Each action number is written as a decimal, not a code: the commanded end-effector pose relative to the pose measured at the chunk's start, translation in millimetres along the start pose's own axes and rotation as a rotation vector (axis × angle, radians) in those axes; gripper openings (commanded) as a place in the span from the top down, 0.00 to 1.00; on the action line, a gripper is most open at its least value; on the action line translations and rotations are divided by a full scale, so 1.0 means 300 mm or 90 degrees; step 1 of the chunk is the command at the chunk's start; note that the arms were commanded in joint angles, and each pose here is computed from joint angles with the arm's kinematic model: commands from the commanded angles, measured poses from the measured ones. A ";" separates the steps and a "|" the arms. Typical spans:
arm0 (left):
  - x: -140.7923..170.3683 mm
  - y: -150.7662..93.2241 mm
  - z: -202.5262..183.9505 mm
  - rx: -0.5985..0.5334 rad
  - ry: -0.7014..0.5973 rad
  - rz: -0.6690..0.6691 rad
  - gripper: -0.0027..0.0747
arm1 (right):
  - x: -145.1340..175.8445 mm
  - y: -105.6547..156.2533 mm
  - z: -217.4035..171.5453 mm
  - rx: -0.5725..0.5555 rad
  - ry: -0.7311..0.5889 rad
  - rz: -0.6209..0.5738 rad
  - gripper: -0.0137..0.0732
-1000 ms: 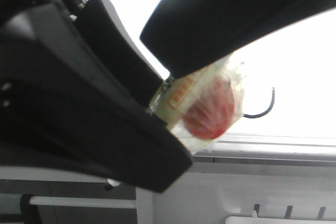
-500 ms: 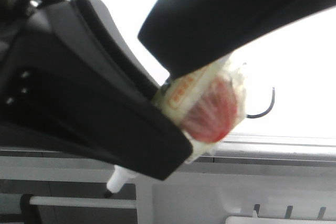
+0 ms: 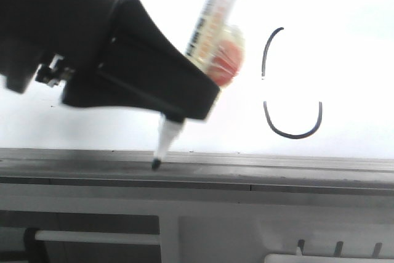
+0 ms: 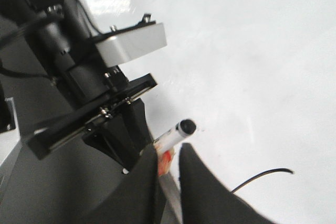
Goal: Write number 6 on whiteboard
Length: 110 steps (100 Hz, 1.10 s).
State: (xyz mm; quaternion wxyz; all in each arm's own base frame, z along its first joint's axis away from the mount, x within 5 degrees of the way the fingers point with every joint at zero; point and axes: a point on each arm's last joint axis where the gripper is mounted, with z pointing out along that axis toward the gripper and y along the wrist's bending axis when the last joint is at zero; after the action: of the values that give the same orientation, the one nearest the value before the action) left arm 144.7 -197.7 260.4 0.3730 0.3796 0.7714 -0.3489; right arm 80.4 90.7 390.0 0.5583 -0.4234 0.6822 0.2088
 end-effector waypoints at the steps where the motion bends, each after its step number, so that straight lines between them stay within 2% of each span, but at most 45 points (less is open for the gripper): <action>1: -0.036 0.039 -0.008 -0.089 -0.069 -0.143 0.99 | -0.042 -0.015 -0.061 0.048 -0.063 0.005 0.92; 21: 0.002 0.088 0.055 -0.144 -0.028 -0.172 0.99 | -0.024 -0.011 -0.075 0.047 -0.032 0.007 0.91; 43: 0.033 0.163 0.074 -0.282 -0.015 -0.204 0.99 | -0.023 -0.010 -0.075 0.045 -0.030 0.007 0.91; 89: -0.036 0.147 0.078 -0.255 -0.050 -0.199 0.99 | -0.021 -0.008 -0.074 0.042 -0.025 0.008 0.91; 110: -0.053 0.165 0.069 -0.297 -0.064 -0.198 0.99 | -0.021 -0.008 -0.074 0.042 -0.025 0.009 0.91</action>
State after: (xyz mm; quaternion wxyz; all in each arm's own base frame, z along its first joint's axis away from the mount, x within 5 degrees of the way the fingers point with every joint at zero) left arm 188.2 -205.2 245.4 0.3963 0.1831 0.8546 -0.2813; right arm 68.8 76.3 388.2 0.5461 -0.4181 0.6991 0.1954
